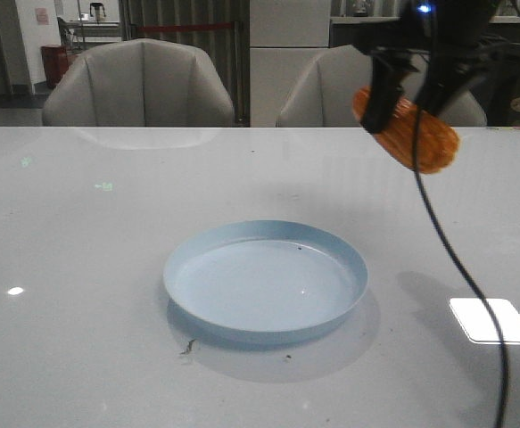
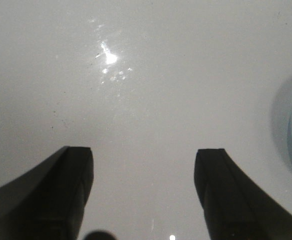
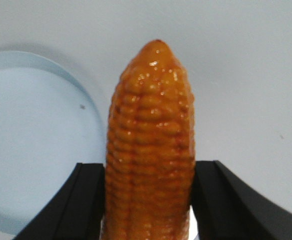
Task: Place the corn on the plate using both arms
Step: 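Carry the corn with the right gripper over the plate and lower it, then open the right gripper to release the corn and raise it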
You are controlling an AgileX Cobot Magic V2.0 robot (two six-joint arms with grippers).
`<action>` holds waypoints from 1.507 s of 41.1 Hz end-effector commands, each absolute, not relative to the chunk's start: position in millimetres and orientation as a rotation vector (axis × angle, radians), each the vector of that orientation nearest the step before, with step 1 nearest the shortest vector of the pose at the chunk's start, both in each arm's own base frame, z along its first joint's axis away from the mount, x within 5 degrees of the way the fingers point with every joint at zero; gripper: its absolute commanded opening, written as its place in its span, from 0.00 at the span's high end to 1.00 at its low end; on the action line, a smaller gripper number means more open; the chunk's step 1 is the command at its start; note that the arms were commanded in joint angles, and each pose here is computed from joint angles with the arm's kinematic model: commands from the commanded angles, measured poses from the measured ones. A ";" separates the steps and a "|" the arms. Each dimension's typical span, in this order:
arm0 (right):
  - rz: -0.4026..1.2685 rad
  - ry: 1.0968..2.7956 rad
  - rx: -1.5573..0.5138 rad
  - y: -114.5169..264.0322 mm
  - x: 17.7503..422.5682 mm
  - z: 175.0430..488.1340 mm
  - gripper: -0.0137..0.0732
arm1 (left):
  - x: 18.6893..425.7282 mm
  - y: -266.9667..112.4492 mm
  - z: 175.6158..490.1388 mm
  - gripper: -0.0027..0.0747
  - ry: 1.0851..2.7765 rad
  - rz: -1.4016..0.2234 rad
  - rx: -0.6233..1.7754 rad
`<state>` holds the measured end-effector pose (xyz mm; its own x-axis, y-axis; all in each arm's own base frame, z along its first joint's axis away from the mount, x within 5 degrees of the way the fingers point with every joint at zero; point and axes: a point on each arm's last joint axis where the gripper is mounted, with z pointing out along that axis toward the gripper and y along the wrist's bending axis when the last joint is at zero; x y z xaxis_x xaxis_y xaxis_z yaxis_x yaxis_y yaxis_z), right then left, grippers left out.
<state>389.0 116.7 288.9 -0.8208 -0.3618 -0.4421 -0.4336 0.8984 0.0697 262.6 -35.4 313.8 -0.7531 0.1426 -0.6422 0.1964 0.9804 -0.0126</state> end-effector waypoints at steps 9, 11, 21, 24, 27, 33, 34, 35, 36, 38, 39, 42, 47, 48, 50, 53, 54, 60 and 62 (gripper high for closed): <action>0.324 2.468 -0.851 192.5 360.6 322.6 0.65 | 263.4 -36.6 332.7 0.33 2.325 -0.133 0.204; 0.329 2.482 -0.879 199.7 359.0 316.7 0.64 | 263.2 -36.6 332.5 0.33 2.327 -0.133 0.204; 0.336 2.585 -0.986 228.9 362.0 269.4 0.57 | 263.0 -36.6 332.3 0.33 2.331 -0.134 0.204; 0.332 2.607 -0.990 232.0 366.5 255.7 0.57 | 262.8 -36.6 332.1 0.33 2.333 -0.135 0.205; 0.329 2.629 -0.994 233.9 369.9 244.0 0.53 | 262.8 -37.1 332.2 0.33 2.333 -0.143 0.200; 0.323 2.657 -0.999 236.6 374.9 227.8 0.35 | 262.7 -38.0 332.3 0.33 2.333 -0.163 0.188; 0.322 2.658 -0.999 237.0 375.5 226.3 0.32 | 262.7 -38.0 332.3 0.33 2.333 -0.163 0.188; 0.322 2.660 -0.999 237.2 375.9 225.0 0.29 | 262.7 -38.0 332.3 0.33 2.333 -0.163 0.188; 0.321 2.661 -0.998 237.3 376.2 224.0 0.28 | 262.7 -38.0 332.3 0.33 2.333 -0.163 0.188; 0.321 2.659 -0.997 237.5 376.6 223.7 0.25 | 262.7 -38.0 332.3 0.33 2.333 -0.163 0.188; 0.322 2.657 -0.996 237.4 376.5 224.3 0.25 | 262.7 -38.0 332.3 0.33 2.333 -0.163 0.188; 0.322 2.655 -0.997 237.5 376.5 225.8 0.25 | 262.7 -38.0 332.3 0.33 2.333 -0.163 0.188; 0.323 2.652 -0.996 237.7 376.9 226.9 0.24 | 262.7 -38.0 332.3 0.33 2.333 -0.163 0.188; 0.323 2.656 -1.000 237.7 376.6 228.4 0.24 | 262.7 -38.0 332.3 0.33 2.333 -0.163 0.188; 0.319 2.683 -1.029 236.9 374.8 235.9 0.25 | 262.6 -38.1 332.3 0.33 2.334 -0.163 0.189; 0.279 2.683 -1.078 233.3 376.5 254.2 0.25 | 262.6 -38.1 332.3 0.33 2.334 -0.163 0.189; 0.264 2.679 -1.084 231.8 377.4 260.9 0.25 | 262.6 -38.1 332.3 0.33 2.334 -0.163 0.189; 0.284 2.611 -0.816 207.6 386.1 342.1 0.25 | 263.3 -37.5 334.7 0.33 2.308 -0.154 0.189; 0.303 2.545 -0.701 193.1 387.2 371.2 0.25 | 263.0 -37.1 337.2 0.33 2.288 -0.148 0.189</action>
